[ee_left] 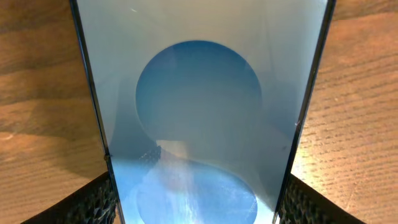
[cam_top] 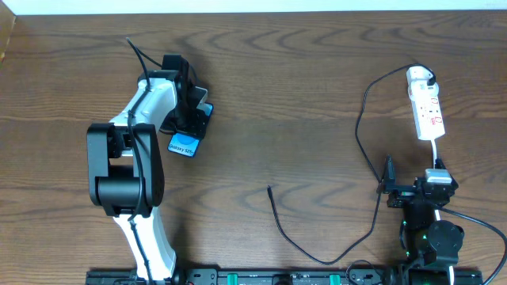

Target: Plug charger to phone and switch on socket

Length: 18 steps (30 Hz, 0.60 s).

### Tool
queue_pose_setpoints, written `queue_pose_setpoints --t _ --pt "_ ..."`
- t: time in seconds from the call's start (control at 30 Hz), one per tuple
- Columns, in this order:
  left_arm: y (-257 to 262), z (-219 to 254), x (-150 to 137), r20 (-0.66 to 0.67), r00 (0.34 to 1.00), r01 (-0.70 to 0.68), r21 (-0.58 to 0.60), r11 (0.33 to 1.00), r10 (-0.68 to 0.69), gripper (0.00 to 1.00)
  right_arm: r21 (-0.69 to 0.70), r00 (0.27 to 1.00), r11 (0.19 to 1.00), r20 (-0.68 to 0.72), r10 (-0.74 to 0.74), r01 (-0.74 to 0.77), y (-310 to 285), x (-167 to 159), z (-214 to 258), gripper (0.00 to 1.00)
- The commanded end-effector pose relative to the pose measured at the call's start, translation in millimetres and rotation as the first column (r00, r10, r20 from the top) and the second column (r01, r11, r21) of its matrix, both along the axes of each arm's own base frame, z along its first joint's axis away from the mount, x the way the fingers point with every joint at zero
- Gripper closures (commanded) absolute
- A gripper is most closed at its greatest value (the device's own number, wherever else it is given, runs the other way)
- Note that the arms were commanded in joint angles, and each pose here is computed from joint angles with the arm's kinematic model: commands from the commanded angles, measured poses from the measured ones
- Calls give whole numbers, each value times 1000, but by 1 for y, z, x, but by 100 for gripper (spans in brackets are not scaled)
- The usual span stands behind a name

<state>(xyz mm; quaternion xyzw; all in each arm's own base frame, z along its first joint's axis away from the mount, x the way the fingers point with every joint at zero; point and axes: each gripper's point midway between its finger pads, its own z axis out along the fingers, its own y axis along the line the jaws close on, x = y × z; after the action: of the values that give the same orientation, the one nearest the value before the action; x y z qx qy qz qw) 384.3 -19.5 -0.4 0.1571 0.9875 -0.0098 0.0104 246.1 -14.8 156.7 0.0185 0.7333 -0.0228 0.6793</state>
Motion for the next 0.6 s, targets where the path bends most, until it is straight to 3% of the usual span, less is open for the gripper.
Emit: queue_pose_setpoints --t 0.0,0.23,0.57 --pt "-2 32 6 79 997 -1 -20 1000 2 92 -7 1000 1000 -6 8 -8 2 0 -2 1" --pt "-5 65 9 154 988 5 -42 999 2 93 -7 1000 1000 -6 8 -8 2 0 -2 1" --pt "-8 65 1 123 992 3 -62 998 5 93 -7 1000 1000 -6 8 -8 2 0 -2 1"
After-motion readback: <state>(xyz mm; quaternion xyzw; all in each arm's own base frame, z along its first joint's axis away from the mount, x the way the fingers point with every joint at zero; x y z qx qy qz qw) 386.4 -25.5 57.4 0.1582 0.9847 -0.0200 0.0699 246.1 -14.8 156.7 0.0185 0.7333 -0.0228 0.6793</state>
